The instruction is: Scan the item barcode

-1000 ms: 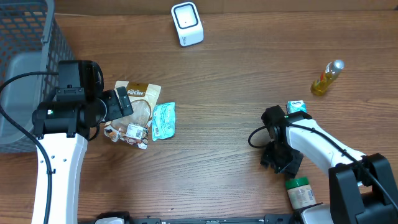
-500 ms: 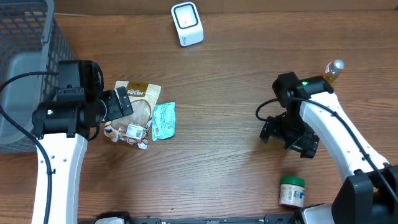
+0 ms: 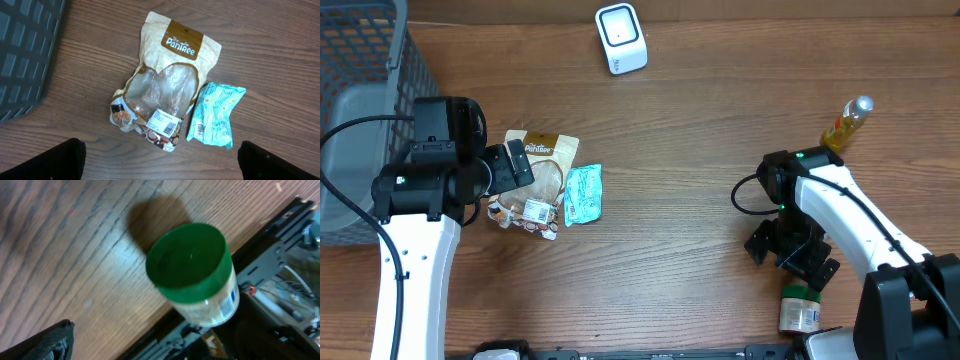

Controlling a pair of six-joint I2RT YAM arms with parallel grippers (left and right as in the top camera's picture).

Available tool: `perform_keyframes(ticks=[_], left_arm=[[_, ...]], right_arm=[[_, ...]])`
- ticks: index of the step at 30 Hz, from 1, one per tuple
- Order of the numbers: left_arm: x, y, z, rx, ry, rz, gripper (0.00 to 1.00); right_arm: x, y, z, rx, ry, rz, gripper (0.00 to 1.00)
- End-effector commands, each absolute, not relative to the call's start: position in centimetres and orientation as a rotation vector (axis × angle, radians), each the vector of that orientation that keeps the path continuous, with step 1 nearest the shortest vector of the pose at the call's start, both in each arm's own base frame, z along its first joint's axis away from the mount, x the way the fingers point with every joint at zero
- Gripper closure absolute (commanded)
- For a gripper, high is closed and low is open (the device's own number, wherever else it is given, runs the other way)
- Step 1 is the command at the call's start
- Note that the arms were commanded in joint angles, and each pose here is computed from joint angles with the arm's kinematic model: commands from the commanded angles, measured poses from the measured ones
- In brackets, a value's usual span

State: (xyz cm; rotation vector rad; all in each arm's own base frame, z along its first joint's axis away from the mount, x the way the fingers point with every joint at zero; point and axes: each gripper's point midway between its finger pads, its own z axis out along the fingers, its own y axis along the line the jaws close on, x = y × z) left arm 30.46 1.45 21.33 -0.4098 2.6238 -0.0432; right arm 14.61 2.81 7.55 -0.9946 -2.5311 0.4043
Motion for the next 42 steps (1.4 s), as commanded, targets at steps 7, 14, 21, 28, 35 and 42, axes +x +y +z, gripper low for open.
perform_keyframes(ticks=[7, 14, 21, 28, 35, 42], left_arm=[[30.6, 1.4, 21.7, -0.39, 2.617, -0.035, 0.01], [30.6, 1.4, 21.7, -0.39, 2.617, -0.035, 0.01], [30.6, 1.4, 21.7, -0.39, 2.617, -0.035, 0.0], [30.6, 1.4, 21.7, -0.39, 2.617, -0.035, 0.0], [30.6, 1.4, 21.7, -0.39, 2.617, -0.035, 0.01], [30.6, 1.4, 21.7, -0.39, 2.617, -0.035, 0.0]], right_arm=[[13.4, 0.4, 4.8, -1.193, -2.427, 0.394, 0.0], [12.5, 3.0, 2.9, -1.038, -2.428, 0.11, 0.0], [12.5, 3.1, 2.9, -1.006, -2.44, 0.099, 0.0], [12.1, 4.0, 2.4, -0.998, -2.427, 0.049, 0.0], [12.1, 5.2, 1.8, -0.916, -2.466, -0.007, 0.0], [14.4, 7.2, 1.3, -0.798, -2.562, -0.22, 0.0]])
